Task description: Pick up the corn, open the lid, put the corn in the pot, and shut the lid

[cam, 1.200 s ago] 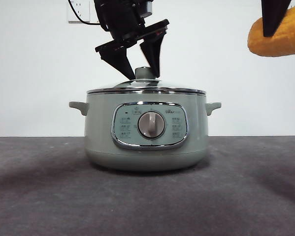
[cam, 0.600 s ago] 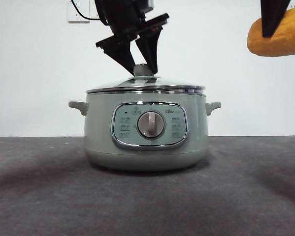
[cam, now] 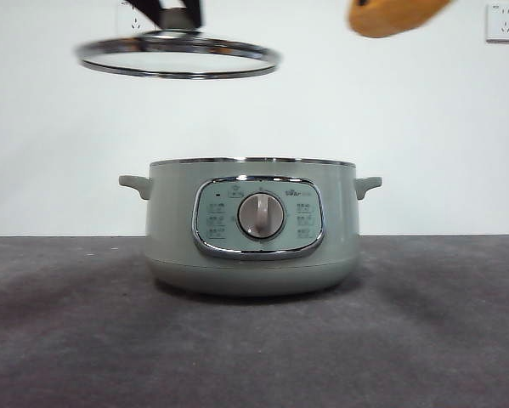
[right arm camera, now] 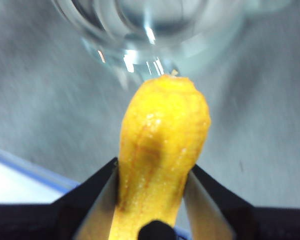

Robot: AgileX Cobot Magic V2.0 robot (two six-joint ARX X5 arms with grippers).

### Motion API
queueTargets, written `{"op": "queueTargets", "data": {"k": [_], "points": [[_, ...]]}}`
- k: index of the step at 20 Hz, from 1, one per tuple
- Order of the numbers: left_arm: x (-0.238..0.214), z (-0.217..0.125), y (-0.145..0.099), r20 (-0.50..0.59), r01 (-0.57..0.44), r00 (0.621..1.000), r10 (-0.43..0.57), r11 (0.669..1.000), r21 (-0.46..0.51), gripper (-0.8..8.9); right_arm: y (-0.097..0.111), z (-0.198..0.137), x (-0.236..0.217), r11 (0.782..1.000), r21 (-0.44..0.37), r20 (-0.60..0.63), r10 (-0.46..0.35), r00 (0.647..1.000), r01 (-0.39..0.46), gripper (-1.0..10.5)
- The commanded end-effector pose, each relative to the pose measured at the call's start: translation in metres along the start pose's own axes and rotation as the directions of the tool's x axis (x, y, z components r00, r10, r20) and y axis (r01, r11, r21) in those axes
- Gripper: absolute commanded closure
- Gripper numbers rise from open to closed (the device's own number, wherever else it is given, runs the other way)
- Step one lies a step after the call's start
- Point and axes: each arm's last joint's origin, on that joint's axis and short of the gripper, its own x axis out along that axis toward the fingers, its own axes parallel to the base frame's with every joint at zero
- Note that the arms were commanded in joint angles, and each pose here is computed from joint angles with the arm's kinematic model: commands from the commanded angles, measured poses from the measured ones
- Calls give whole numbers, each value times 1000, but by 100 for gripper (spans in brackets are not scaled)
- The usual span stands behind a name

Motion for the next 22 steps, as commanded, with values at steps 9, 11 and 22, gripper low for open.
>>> {"op": "queueTargets", "data": {"k": [9, 11, 22], "points": [[-49, -16, 80, 40, -180, 982, 186, 977, -112, 822, 28, 122, 102, 993, -114, 74, -20, 997, 28, 958], [-51, -19, 92, 39, -185, 981, 191, 974, -132, 822, 25, 133, 125, 991, -129, 105, -17, 994, 30, 958], [-61, -31, 127, 50, -172, 982, 185, 966, -195, 822, 17, 136, 221, 989, -134, -2, -71, 997, 70, 958]]}}
